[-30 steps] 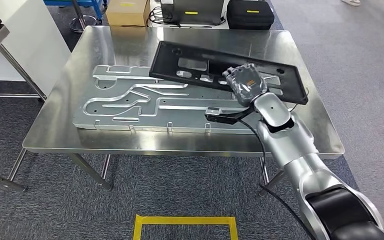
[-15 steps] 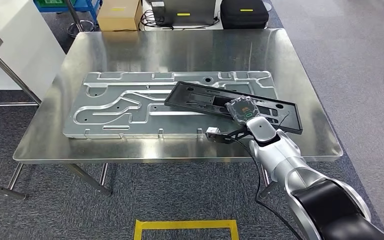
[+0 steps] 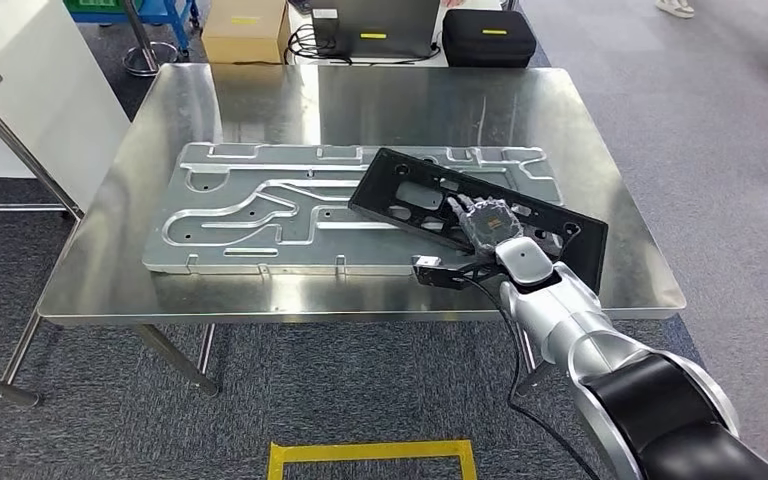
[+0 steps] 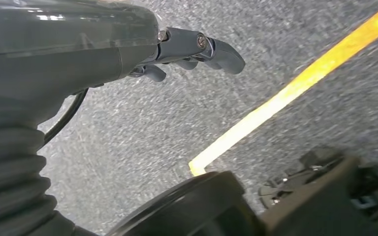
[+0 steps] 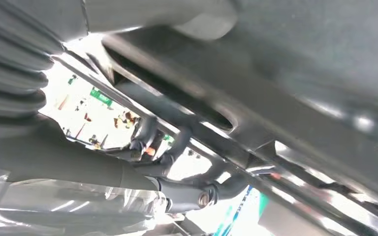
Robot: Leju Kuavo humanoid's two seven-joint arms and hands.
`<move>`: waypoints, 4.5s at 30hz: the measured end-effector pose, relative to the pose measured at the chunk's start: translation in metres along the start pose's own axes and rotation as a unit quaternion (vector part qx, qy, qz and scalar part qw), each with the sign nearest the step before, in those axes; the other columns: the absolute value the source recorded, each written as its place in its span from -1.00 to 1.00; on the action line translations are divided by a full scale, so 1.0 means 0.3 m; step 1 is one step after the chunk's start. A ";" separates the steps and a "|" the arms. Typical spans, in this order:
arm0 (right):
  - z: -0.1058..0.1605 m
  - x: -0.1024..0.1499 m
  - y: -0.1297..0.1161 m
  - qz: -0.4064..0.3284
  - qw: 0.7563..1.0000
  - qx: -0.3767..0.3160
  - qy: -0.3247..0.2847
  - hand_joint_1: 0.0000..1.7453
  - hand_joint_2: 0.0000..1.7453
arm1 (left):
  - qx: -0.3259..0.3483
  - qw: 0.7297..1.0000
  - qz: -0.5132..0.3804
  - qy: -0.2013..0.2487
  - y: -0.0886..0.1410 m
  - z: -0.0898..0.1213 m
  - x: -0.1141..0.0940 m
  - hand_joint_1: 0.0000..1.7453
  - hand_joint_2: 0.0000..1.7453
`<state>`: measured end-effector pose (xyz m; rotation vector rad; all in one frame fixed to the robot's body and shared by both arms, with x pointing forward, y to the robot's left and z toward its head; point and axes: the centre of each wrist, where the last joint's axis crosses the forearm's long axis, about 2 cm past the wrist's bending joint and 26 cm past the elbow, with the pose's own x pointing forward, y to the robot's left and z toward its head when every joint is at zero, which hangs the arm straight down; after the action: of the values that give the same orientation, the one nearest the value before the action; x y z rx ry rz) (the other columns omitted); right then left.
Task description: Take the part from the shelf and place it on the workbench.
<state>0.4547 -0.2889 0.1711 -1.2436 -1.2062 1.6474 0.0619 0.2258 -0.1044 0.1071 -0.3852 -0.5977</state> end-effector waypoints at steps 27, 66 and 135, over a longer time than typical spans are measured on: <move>-0.045 -0.044 -0.172 -0.093 0.987 -0.131 -0.017 -1.00 -1.00 | 0.007 0.999 0.016 0.045 -0.009 0.008 -0.036 -1.00 -1.00; 1.162 0.128 0.791 -0.682 0.627 -0.142 0.349 -1.00 -1.00 | 0.030 0.998 0.036 0.032 0.016 -0.001 -0.014 -1.00 -1.00; 1.181 0.645 0.902 -0.782 0.154 0.163 0.582 -1.00 1.00 | -0.016 0.863 0.499 0.083 0.019 -0.005 -0.004 -1.00 1.00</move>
<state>0.0579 -0.2761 -0.1091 -0.0432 -0.2738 -0.8105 0.0646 0.2312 -0.1052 -0.0797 -0.2158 0.4367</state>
